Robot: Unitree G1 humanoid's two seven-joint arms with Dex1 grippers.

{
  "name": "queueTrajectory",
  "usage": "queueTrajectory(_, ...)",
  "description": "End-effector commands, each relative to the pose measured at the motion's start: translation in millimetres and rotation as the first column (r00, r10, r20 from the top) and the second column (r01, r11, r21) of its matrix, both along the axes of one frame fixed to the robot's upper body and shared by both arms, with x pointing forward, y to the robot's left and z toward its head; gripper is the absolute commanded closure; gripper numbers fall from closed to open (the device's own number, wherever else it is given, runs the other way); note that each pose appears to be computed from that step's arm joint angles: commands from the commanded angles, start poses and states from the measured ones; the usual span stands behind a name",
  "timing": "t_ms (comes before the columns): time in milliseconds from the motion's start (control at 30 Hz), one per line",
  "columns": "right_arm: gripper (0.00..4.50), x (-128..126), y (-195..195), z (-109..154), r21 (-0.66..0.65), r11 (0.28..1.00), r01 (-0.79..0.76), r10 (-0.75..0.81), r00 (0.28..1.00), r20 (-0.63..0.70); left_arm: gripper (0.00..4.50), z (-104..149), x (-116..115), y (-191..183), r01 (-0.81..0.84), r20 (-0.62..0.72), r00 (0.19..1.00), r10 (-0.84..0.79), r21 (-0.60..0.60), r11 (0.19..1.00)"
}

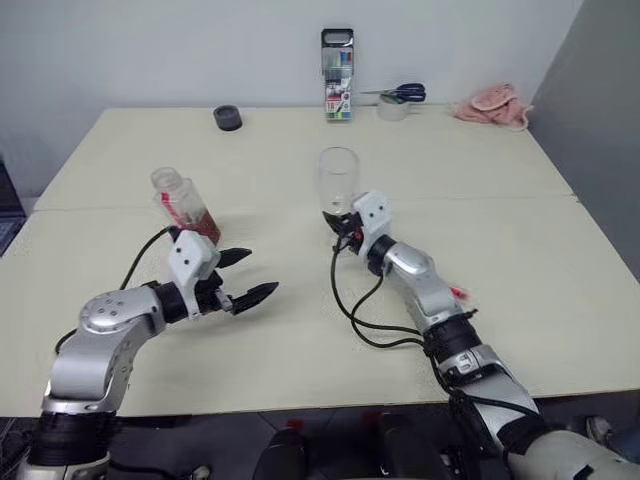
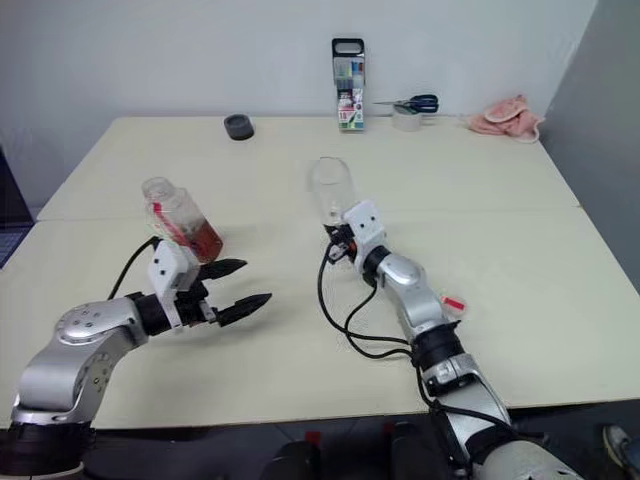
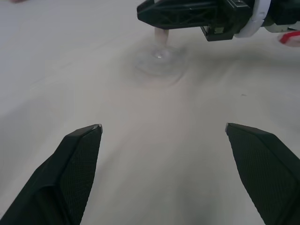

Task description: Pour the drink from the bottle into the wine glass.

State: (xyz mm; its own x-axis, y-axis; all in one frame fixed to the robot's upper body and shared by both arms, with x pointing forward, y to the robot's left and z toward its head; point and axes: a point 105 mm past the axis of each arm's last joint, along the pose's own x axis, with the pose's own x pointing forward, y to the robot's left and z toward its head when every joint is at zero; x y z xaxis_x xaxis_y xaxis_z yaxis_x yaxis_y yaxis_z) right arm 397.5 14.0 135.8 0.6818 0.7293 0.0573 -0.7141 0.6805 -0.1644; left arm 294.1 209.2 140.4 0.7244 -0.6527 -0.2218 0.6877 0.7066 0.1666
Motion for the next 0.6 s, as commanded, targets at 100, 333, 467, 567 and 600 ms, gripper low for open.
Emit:
queueTrajectory(100,4.26,-0.5,9.9,2.8,-0.021,0.999,-0.049,0.049,0.998,0.046,0.0,20.6,-1.4,7.2,-0.042,0.082,0.996,0.043,-0.008,0.999)
queueTrajectory(333,4.26,0.8,9.5,-0.8,-0.021,0.998,-0.063,0.064,0.997,0.034,0.0,27.4,1.2,8.8,-0.041,0.121,0.992,0.041,-0.004,0.999)
queueTrajectory(467,3.01,0.8,9.3,3.6,-0.001,0.998,-0.066,0.066,0.997,0.039,0.0,36.3,6.3,3.2,-0.014,0.174,0.985,0.016,-0.015,1.0)
queueTrajectory(567,1.94,-0.3,8.9,4.4,0.004,0.998,-0.069,0.069,0.997,0.041,0.0,42.8,8.9,-3.2,0.011,0.209,0.978,-0.004,-0.03,0.999)
queueTrajectory(600,1.62,-0.6,8.4,4.2,0.005,0.998,-0.07,0.07,0.997,0.04,0.0,45.0,9.7,-4.9,0.017,0.221,0.975,-0.008,-0.037,0.999)
